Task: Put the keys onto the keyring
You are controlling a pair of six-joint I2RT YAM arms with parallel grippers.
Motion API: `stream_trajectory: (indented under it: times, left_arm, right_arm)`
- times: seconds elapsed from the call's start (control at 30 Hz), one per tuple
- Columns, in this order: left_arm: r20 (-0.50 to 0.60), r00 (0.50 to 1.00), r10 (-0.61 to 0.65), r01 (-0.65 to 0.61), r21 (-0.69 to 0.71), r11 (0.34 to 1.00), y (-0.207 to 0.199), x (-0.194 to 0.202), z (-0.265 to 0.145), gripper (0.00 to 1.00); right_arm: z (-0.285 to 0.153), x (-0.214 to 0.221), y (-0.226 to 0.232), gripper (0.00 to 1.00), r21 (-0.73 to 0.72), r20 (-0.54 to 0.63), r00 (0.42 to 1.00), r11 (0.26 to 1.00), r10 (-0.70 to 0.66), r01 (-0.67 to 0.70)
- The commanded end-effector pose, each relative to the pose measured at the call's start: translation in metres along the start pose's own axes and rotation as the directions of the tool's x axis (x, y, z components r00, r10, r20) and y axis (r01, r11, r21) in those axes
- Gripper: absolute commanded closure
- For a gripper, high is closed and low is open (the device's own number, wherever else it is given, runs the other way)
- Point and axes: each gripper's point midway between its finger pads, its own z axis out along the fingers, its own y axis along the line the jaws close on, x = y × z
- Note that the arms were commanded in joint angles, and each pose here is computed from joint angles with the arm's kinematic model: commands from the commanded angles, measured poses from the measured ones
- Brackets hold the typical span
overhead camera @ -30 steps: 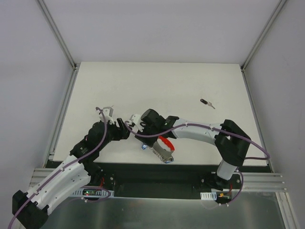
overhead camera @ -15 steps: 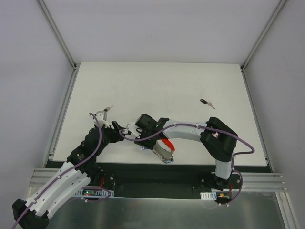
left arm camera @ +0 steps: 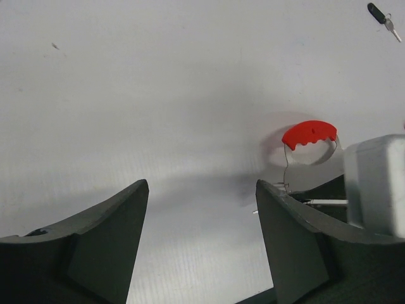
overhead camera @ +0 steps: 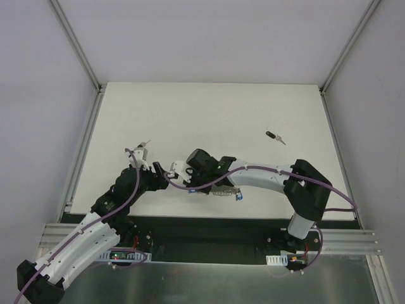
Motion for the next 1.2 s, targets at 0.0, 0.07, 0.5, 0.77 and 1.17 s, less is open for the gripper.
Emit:
stream_trajectory:
  times: [0.0,0.07,0.5,0.77,1.17]
  left_arm:
    - [0.043,0.997,0.058,-0.063,0.119,0.991,-0.024,-0.017,-0.003,0.31]
    - [0.063,0.994,0.088,-0.099,0.184,0.978,-0.036,-0.022,-0.005,0.31]
    - [0.288,0.936,0.202,-0.342,0.607,0.718,-0.129,-0.051,-0.03,0.3]
    - [0.424,0.878,0.222,-0.457,0.604,0.653,-0.143,-0.074,-0.044,0.31]
    - [0.649,0.61,0.454,-0.779,0.595,0.197,-0.17,-0.048,-0.058,0.24]
  right_arm:
    - [-0.044,-0.034,-0.005,0.99,-0.015,0.195,0.981,1.0,-0.004,0.007]
    - [-0.063,-0.04,-0.01,0.99,-0.015,0.266,0.964,1.0,0.016,-0.013]
    - [-0.128,-0.051,0.005,0.99,-0.131,0.528,0.849,0.99,0.021,0.057]
    - [-0.172,-0.049,0.005,0.99,-0.043,0.624,0.781,0.997,-0.02,0.06]
    - [-0.226,-0.062,0.035,0.99,-0.101,0.701,0.708,0.972,-0.083,0.214]
